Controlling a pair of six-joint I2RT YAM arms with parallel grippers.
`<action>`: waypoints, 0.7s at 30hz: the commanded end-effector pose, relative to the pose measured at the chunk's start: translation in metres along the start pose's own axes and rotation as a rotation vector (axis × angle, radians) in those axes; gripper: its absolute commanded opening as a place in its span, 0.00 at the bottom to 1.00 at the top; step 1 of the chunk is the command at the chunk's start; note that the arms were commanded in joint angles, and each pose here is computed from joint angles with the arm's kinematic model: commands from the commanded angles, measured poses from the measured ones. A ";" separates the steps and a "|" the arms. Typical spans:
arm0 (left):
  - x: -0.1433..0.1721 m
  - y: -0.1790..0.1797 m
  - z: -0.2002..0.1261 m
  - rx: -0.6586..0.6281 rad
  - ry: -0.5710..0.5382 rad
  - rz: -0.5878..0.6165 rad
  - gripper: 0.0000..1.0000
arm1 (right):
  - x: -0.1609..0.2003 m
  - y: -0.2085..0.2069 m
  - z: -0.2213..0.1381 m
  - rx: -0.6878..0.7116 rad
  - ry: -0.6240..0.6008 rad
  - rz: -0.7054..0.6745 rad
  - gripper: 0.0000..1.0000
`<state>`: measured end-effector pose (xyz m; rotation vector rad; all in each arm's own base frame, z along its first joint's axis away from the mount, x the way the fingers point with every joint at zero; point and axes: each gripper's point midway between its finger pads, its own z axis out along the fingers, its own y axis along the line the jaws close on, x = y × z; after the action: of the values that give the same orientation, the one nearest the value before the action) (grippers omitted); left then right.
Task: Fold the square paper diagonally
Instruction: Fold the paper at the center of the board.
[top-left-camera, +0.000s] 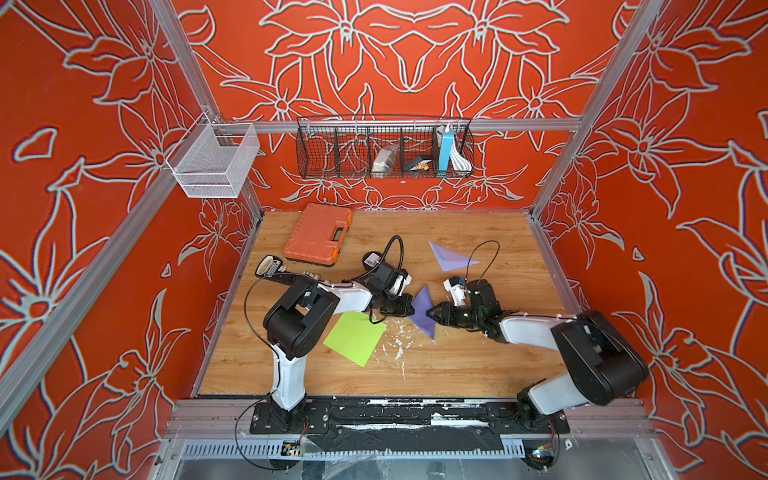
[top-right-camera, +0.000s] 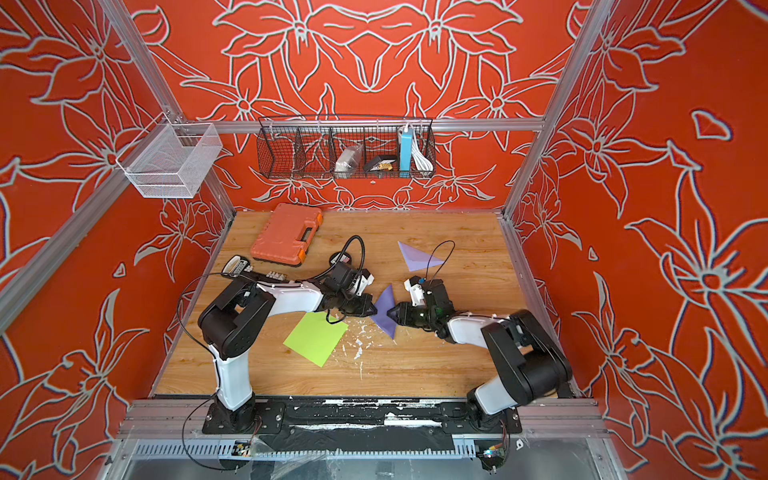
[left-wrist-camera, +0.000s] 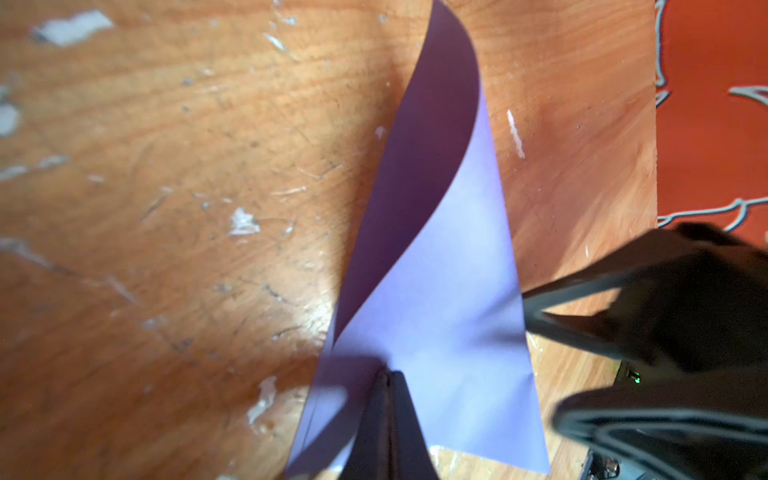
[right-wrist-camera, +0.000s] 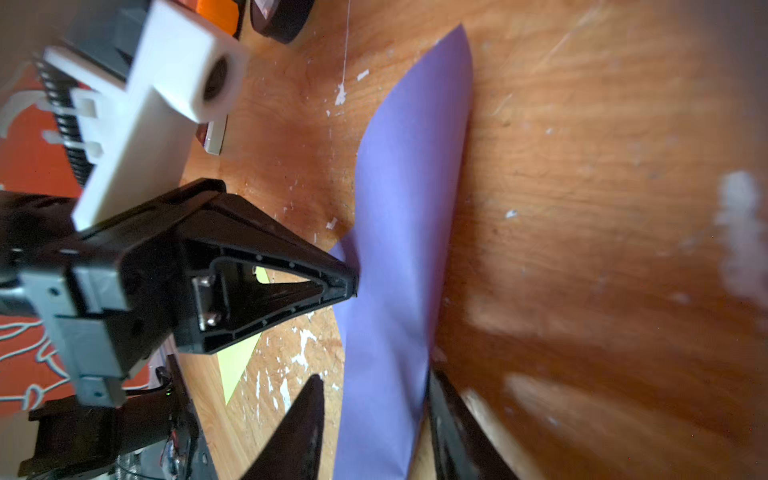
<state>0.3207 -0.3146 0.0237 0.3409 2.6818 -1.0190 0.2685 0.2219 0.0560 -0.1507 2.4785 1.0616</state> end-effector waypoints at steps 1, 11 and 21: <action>0.022 0.017 0.007 -0.062 0.075 -0.022 0.00 | 0.008 -0.019 -0.020 0.191 0.059 -0.062 0.24; 0.021 0.013 0.006 -0.053 0.074 -0.004 0.00 | 0.005 0.019 -0.008 0.078 0.161 -0.089 0.00; 0.021 0.013 0.006 -0.060 0.073 0.003 0.00 | 0.002 0.005 0.026 0.094 0.174 0.029 0.00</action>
<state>0.3198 -0.3155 0.0238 0.3693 2.6748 -1.0130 0.2637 0.2355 0.0397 -0.2238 2.7037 0.9496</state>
